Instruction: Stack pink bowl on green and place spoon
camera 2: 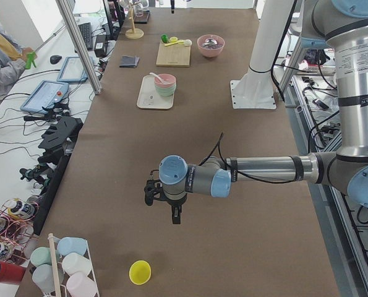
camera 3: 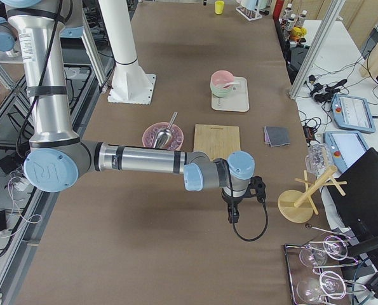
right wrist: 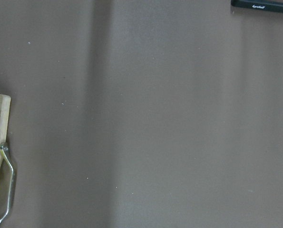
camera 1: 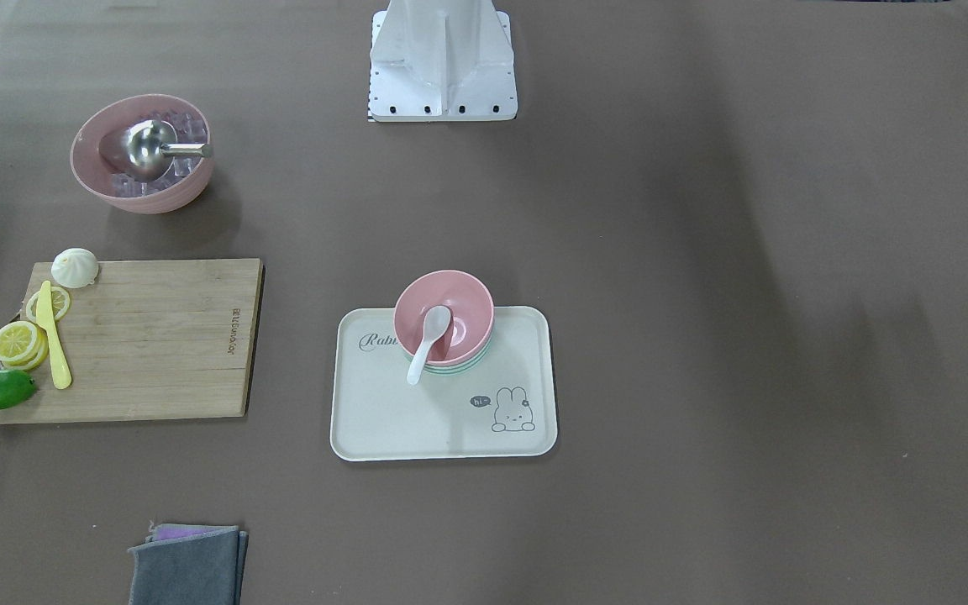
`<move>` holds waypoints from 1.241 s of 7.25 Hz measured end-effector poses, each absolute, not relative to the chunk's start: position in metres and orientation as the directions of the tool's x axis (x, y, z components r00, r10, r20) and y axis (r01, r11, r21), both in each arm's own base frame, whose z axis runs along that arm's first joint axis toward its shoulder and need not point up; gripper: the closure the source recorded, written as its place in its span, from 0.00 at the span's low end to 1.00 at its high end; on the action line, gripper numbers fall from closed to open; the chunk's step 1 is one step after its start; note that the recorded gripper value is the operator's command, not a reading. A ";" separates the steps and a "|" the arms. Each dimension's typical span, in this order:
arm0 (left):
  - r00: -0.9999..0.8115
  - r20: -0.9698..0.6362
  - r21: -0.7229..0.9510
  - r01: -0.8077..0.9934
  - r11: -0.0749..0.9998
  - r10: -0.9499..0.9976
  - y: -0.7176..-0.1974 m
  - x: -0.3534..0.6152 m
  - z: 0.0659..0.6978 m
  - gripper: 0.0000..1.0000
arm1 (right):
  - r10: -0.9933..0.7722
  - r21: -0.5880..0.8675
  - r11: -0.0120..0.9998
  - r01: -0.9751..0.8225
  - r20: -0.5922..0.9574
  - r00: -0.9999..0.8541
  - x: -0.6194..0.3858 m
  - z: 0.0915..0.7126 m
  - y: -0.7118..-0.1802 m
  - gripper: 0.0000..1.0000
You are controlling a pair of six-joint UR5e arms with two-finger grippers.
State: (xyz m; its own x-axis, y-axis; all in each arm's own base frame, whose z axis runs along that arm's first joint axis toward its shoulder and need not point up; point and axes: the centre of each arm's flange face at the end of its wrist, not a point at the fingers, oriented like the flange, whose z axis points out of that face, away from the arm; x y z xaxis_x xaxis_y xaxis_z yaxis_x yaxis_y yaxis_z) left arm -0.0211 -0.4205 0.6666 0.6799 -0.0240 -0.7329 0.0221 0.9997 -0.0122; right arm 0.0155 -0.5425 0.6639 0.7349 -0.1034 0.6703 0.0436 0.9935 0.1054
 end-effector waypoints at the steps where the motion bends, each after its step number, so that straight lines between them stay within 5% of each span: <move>1: 0.681 -0.732 -0.007 0.021 1.000 -0.019 -0.421 -0.021 0.666 0.02 | -0.104 0.108 0.993 0.043 0.668 0.737 0.017 0.663 -0.543 0.00; 9: 0.679 -0.734 0.051 0.053 0.997 0.001 -0.423 -0.036 0.652 0.02 | -0.162 0.043 0.984 0.173 0.622 0.766 0.020 0.587 -0.550 0.00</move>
State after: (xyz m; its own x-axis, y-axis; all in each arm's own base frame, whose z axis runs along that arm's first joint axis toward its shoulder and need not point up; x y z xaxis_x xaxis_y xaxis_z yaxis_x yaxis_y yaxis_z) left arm -0.0357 -0.4228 0.6515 0.6790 0.0014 -0.7342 0.0531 0.9973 0.0510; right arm 0.0203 -0.5504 0.5871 0.7662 -0.1618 0.6219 0.1729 0.9840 0.0429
